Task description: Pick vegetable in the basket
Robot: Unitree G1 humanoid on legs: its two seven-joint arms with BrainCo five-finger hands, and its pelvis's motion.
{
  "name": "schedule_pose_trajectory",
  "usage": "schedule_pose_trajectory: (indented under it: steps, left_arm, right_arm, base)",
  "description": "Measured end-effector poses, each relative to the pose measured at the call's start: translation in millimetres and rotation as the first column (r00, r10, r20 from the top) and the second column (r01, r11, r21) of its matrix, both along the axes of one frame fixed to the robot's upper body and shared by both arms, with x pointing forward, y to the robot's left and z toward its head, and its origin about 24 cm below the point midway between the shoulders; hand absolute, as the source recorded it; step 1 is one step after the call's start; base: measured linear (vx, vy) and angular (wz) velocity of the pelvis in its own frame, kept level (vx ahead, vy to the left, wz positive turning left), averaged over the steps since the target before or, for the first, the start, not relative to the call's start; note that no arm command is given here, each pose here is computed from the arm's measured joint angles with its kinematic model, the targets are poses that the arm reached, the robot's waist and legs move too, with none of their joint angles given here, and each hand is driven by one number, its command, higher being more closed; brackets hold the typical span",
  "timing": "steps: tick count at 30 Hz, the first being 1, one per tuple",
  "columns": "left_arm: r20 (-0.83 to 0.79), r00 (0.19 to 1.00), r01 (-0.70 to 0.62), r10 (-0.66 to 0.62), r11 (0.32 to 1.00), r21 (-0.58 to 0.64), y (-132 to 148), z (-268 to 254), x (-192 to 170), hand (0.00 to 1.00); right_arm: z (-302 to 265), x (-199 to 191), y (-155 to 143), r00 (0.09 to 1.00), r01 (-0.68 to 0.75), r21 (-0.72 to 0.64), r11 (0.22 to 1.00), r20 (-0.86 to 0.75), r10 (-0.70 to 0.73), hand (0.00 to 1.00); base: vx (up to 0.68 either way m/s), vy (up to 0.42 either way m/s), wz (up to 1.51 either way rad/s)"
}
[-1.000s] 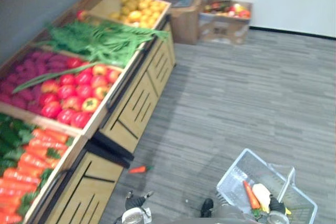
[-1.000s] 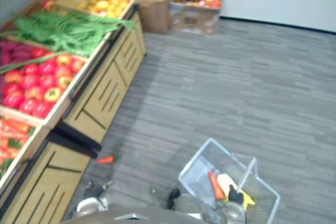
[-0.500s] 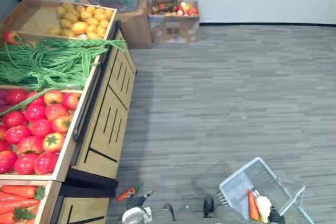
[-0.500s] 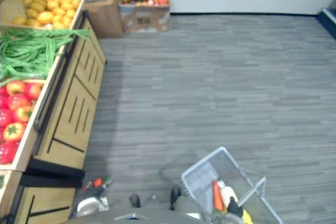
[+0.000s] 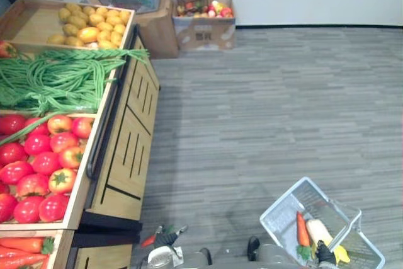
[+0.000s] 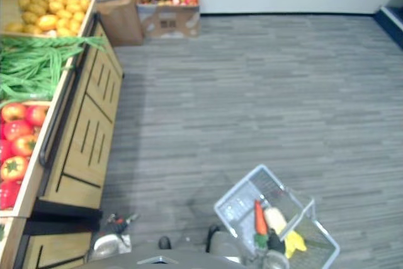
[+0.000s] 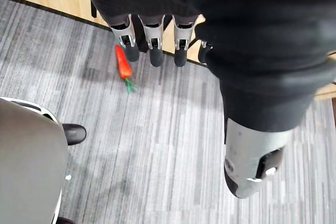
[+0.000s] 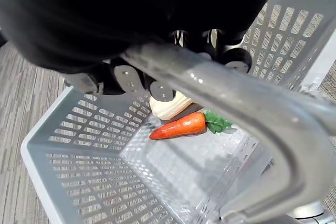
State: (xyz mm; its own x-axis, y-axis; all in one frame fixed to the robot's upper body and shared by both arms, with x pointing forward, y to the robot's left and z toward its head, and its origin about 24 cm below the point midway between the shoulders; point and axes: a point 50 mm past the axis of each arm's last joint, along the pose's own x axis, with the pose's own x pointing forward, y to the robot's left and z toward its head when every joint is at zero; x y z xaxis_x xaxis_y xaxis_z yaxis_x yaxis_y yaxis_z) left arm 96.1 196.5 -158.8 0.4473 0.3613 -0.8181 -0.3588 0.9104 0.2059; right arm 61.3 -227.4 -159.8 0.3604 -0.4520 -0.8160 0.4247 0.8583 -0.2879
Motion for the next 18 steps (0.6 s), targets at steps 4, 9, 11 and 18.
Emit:
schedule_pose_trajectory:
  steps: [4, 9, 11, 18]
  left_arm:
    - [-0.022, 0.997, -0.074, 0.073, 0.997, -0.038, 0.2, -3.7, -11.1, 0.00]
    - [-0.040, 0.994, -0.104, 0.101, 0.990, -0.092, -2.0, -6.8, -17.2, 0.00]
    - [-0.048, 0.992, -0.119, 0.115, 0.988, -0.101, -2.4, -7.6, -19.2, 0.00]
    - [-0.056, 0.994, -0.098, 0.093, 0.990, -0.102, -3.5, -8.2, -19.9, 0.00]
  right_arm:
    - [-3.8, -12.0, 6.4, 0.999, 0.032, 0.034, 0.999, -0.028, -0.031, 1.00]
    - [-6.6, -22.4, 7.5, 0.994, 0.095, 0.057, 0.994, -0.057, -0.092, 1.00]
    - [-7.3, -26.3, 7.0, 0.991, 0.116, 0.060, 0.991, -0.072, -0.112, 1.00]
    - [-8.7, -29.4, 8.0, 0.989, 0.121, 0.067, 0.990, -0.091, -0.115, 1.00]
  base:
    - [0.03, -0.003, -0.01]
    - [0.07, -0.008, -0.13]
    - [0.05, -0.001, -0.13]
    - [0.03, 0.000, -0.08]
